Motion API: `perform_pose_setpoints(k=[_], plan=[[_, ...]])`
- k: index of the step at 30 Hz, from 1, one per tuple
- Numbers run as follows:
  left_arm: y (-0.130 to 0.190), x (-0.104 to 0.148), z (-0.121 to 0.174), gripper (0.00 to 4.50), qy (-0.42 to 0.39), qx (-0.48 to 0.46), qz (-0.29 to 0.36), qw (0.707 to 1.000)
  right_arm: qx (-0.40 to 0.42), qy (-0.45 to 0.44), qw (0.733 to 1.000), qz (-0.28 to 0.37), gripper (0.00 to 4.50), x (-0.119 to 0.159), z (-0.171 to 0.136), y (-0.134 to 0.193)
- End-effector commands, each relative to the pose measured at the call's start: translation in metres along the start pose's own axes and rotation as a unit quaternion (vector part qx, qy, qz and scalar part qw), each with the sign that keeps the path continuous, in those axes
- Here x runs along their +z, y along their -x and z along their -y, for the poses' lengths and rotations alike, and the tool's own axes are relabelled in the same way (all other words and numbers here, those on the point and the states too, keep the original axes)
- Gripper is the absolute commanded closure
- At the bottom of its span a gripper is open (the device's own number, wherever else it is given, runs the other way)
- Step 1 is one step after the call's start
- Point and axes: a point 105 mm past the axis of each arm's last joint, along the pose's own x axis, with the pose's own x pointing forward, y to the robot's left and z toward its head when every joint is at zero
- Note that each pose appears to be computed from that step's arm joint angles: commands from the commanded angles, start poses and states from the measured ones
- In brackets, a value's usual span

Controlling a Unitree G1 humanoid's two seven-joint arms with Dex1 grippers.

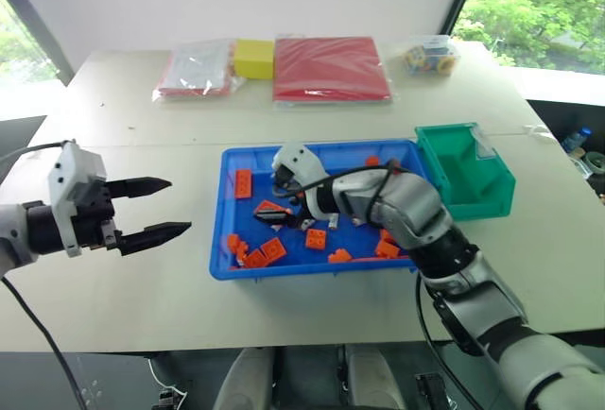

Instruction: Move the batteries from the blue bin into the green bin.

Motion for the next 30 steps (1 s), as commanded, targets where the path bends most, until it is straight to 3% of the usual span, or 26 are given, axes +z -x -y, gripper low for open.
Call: perform_pose_setpoints(k=[1, 11, 14, 18, 22, 29, 30], plan=[[0.009, 0.014, -0.001, 0.0, -0.028, 0.019, 0.015, 0.999, -0.005, 0.032, 0.999, -0.003, 0.07, 0.005, 0.003, -0.013], [0.008, 0.019, -0.001, 0.0, -0.027, 0.025, 0.034, 0.999, 0.03, 0.051, 0.998, -0.031, 0.07, -0.012, -0.01, -0.027], [0.006, 0.019, 0.0, 0.0, -0.026, 0.022, 0.035, 0.999, 0.019, 0.055, 0.998, -0.033, 0.82, -0.015, -0.006, -0.027], [0.004, 0.017, -0.001, 0.0, -0.026, 0.021, 0.036, 0.999, 0.006, 0.062, 0.998, -0.025, 2.74, -0.009, 0.002, -0.023], [0.001, 0.017, -0.002, 0.0, -0.027, 0.018, 0.039, 0.999, -0.021, 0.065, 0.998, -0.012, 2.74, 0.001, 0.02, -0.016], [-0.004, 0.018, -0.002, 0.0, -0.029, 0.011, 0.047, 0.998, -0.046, 0.113, 0.992, -0.014, 2.74, -0.012, 0.042, -0.011], [-0.005, 0.018, -0.003, 0.0, -0.029, 0.01, 0.048, 0.998, -0.049, 0.123, 0.991, -0.008, 2.1, -0.011, 0.043, -0.01]])
